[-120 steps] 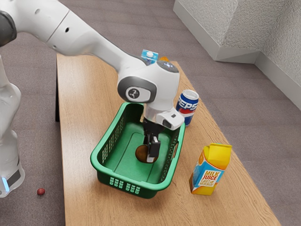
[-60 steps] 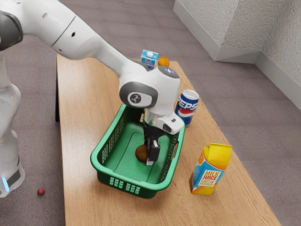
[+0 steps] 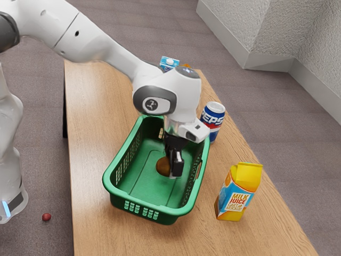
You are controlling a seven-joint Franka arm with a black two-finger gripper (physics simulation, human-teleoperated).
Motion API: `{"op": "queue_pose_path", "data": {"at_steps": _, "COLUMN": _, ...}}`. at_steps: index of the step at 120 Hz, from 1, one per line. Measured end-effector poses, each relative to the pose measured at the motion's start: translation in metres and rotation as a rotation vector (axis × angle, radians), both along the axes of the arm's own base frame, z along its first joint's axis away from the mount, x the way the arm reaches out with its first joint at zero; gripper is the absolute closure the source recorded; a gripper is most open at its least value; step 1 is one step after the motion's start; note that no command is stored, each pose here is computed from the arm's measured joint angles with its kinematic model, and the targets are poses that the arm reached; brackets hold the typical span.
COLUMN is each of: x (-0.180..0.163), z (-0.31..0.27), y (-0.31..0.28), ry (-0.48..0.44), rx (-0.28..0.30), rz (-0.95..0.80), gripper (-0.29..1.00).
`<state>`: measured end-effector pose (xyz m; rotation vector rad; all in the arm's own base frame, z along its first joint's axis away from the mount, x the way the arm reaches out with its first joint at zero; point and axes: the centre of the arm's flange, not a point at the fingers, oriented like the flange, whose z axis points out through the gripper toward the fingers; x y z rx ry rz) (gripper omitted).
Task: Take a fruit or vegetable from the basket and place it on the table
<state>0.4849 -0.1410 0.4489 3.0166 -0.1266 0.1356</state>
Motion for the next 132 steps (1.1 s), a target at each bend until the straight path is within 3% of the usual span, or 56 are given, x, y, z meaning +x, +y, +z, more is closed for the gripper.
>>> {"op": "queue_pose_path", "data": {"at_steps": 25, "x": -0.005, "z": 0.092, "y": 0.022, "ry": -0.175, "rx": -0.037, "rz": 0.065, "gripper": 0.4}}
{"op": "queue_pose_path", "data": {"at_steps": 38, "x": -0.02, "z": 0.126, "y": 0.085, "ry": -0.235, "rx": -0.044, "rz": 0.192, "gripper": 0.4}}
{"op": "queue_pose_path", "data": {"at_steps": 55, "x": -0.058, "z": 0.121, "y": 0.165, "ry": -0.218, "rx": -0.024, "rz": 0.388, "gripper": 0.4}}
{"op": "queue_pose_path", "data": {"at_steps": 85, "x": -0.085, "z": 0.105, "y": 0.266, "ry": -0.15, "rx": -0.003, "rz": 0.663, "gripper": 0.41}}
{"op": "queue_pose_path", "data": {"at_steps": 90, "x": -0.087, "z": 0.105, "y": 0.272, "ry": -0.142, "rx": -0.003, "rz": 0.681, "gripper": 0.41}}
{"op": "queue_pose_path", "data": {"at_steps": 103, "x": -0.09, "z": 0.102, "y": 0.279, "ry": -0.119, "rx": -0.008, "rz": 0.702, "gripper": 0.2}}
{"op": "queue_pose_path", "data": {"at_steps": 116, "x": -0.089, "z": 0.109, "y": 0.282, "ry": -0.129, "rx": -0.015, "rz": 0.717, "gripper": 0.09}}
{"op": "queue_pose_path", "data": {"at_steps": 122, "x": -0.082, "z": 0.133, "y": 0.278, "ry": -0.179, "rx": -0.064, "rz": 0.761, "gripper": 0.07}}
{"op": "queue_pose_path", "data": {"at_steps": 132, "x": -0.033, "z": 0.213, "y": 0.22, "ry": -0.266, "rx": -0.128, "rz": 0.804, "gripper": 0.04}}
